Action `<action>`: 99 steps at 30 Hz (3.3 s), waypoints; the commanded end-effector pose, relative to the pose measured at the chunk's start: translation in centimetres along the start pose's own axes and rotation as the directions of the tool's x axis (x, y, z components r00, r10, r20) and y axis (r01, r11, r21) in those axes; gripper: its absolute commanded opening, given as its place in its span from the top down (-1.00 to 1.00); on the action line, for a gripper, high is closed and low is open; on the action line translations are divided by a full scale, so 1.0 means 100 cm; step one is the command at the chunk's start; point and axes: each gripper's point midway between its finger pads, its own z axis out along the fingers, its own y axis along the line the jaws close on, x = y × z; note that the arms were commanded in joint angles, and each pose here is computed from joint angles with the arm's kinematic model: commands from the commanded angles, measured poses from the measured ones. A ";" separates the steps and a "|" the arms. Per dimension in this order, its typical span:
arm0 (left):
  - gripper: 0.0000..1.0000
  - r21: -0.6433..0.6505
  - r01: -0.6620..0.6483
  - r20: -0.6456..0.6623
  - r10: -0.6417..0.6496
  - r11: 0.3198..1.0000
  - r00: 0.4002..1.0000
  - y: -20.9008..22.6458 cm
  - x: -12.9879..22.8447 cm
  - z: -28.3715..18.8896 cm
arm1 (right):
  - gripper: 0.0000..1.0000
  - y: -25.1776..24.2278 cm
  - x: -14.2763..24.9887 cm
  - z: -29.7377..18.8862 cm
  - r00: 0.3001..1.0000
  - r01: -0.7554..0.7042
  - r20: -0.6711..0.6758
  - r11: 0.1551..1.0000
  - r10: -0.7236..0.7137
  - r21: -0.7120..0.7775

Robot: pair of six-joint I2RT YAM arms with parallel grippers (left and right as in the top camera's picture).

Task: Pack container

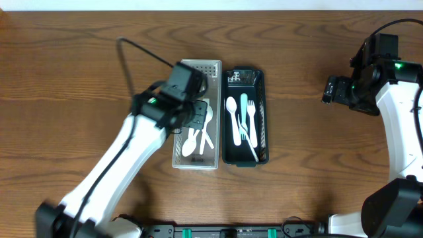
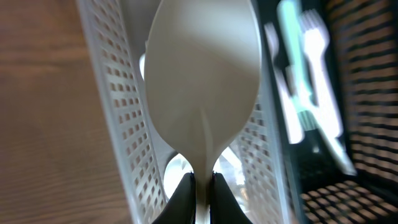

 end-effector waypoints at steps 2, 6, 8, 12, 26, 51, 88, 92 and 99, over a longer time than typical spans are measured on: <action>0.88 -0.041 0.015 -0.098 -0.019 0.999 0.995 0.007 0.010 0.034 | -0.88 0.000 0.001 0.002 1.000 0.011 -0.007 1.000 -0.011 0.004; 0.86 -0.051 0.011 -0.120 -0.017 0.999 0.993 0.011 0.011 0.044 | -0.88 0.000 0.001 0.002 1.000 0.011 -0.007 1.000 -0.011 0.004; 0.51 -0.062 0.020 -0.114 -0.027 0.998 0.993 0.016 0.010 0.043 | -0.88 0.000 0.001 0.002 1.000 0.011 -0.007 1.000 -0.011 0.004; 0.05 -0.076 0.049 -0.090 -0.056 0.996 0.994 0.028 0.005 0.034 | -0.88 0.000 0.001 0.002 1.000 0.011 -0.007 1.000 -0.011 0.004; -0.96 -0.236 0.269 0.269 -0.203 0.934 0.941 0.120 -0.023 -0.082 | -0.99 0.044 -0.046 -0.004 0.968 0.152 0.213 0.986 -0.135 -0.063; -0.96 -0.242 0.365 0.445 -0.231 0.899 0.865 0.156 0.005 -0.114 | -0.98 0.085 -0.026 -0.069 0.811 0.296 0.530 0.955 -0.247 -0.008; -0.96 -0.208 0.333 0.676 -0.111 0.920 0.729 0.132 0.125 -0.143 | -0.98 -0.008 0.178 -0.069 0.825 0.262 0.528 0.964 -0.203 -0.039; -0.96 -0.208 0.333 0.676 -0.111 0.920 0.729 0.132 0.125 -0.143 | -0.98 -0.008 0.178 -0.069 0.825 0.262 0.528 0.964 -0.203 -0.039; -0.96 -0.208 0.333 0.676 -0.111 0.920 0.729 0.132 0.125 -0.143 | -0.99 -0.008 0.178 -0.073 0.812 0.261 0.550 0.964 -0.195 -0.043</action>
